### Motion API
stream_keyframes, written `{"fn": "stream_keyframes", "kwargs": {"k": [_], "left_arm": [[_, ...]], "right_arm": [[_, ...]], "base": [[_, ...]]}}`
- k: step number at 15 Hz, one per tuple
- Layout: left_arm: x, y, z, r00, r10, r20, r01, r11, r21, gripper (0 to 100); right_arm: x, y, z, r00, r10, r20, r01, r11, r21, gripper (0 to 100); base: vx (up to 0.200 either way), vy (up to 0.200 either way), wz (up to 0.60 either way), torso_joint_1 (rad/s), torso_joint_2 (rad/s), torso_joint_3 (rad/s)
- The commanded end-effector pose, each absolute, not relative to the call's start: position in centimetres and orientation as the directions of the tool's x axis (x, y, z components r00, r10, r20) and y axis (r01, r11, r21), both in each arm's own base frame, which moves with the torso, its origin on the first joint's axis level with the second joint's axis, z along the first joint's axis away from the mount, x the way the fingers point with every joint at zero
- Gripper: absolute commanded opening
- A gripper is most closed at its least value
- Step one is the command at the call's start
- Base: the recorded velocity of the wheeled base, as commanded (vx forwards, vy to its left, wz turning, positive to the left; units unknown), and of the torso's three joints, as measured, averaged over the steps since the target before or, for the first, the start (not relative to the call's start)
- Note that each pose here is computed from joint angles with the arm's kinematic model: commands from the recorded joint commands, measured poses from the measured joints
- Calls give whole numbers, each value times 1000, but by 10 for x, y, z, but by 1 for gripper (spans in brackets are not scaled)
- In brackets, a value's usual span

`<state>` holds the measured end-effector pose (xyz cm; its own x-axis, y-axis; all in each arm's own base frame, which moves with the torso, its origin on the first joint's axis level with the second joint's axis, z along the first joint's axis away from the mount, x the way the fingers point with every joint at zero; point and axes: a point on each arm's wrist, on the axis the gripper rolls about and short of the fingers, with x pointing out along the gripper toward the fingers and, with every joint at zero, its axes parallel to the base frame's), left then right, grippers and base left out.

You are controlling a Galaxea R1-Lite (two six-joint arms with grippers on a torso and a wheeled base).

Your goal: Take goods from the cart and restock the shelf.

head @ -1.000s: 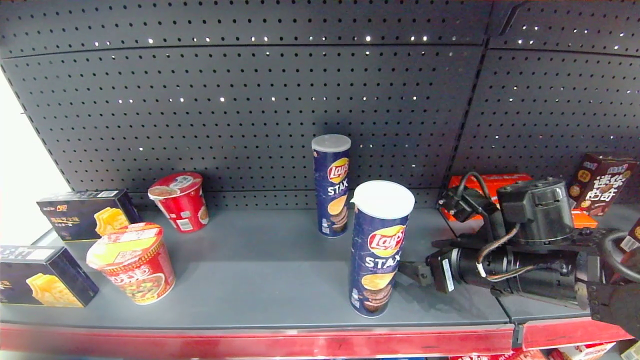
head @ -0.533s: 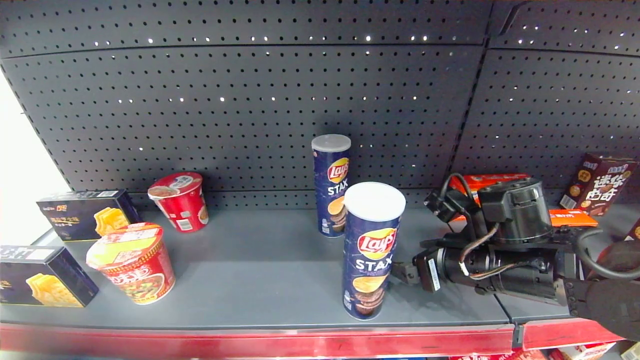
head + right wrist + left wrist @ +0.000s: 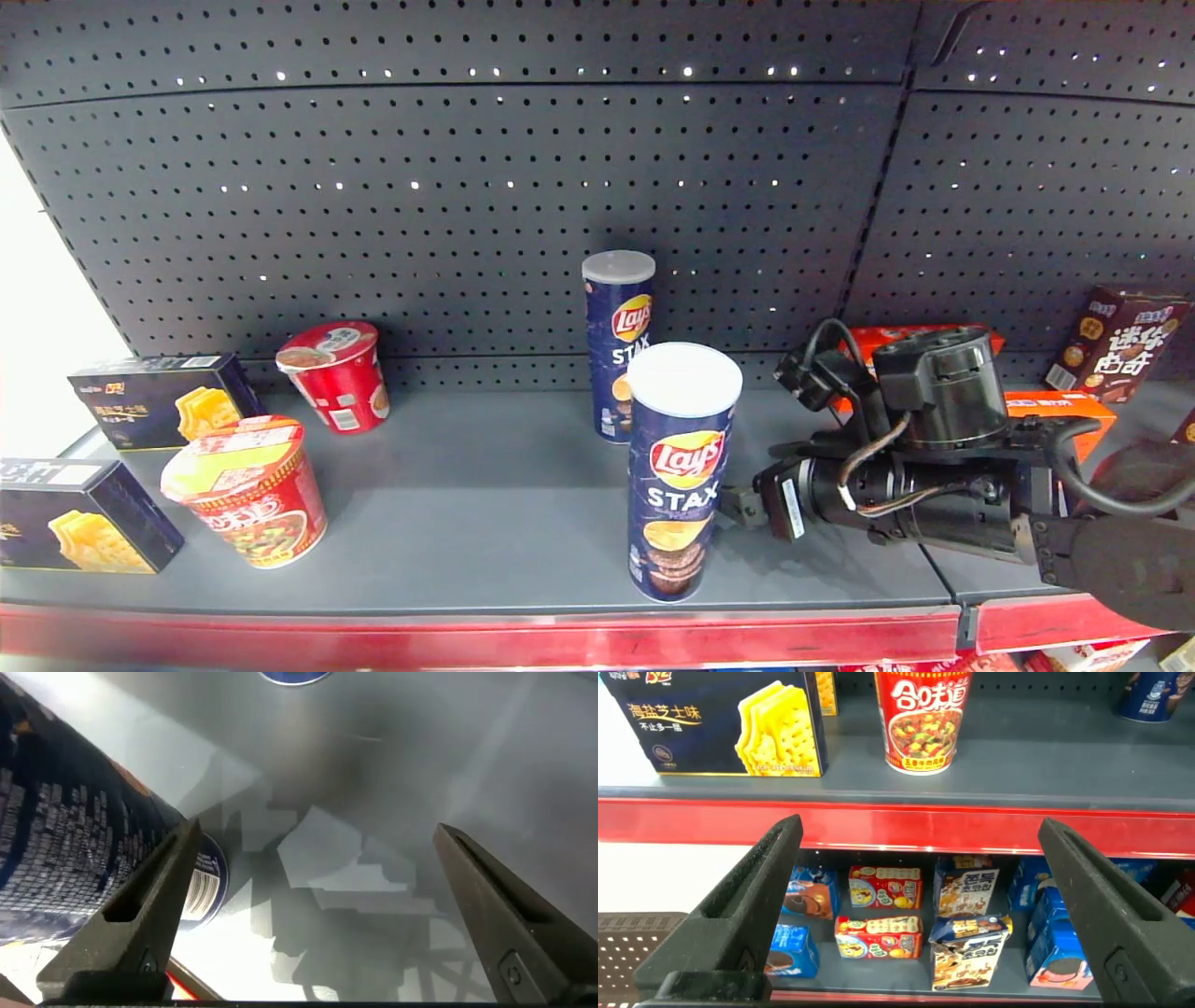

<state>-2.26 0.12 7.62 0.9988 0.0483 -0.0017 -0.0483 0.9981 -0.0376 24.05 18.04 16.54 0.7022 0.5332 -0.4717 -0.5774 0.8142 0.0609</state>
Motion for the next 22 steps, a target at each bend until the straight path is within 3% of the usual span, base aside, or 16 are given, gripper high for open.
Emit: {"fn": "stream_keyframes", "kwargs": {"k": [1,22], "left_arm": [[-22,1,76,999,49,-3,-49,998,-38,100],[-22,1,76,999,49,-3,-49,998,-40,100]], "right_arm": [[237,178,164,700,530,-479,-576,815,60,100],[209,170,162,671,553,-493,-609,791,60,100]], "base": [[0,0,0,0,0,0],[0,0,0,0,0,0]]}}
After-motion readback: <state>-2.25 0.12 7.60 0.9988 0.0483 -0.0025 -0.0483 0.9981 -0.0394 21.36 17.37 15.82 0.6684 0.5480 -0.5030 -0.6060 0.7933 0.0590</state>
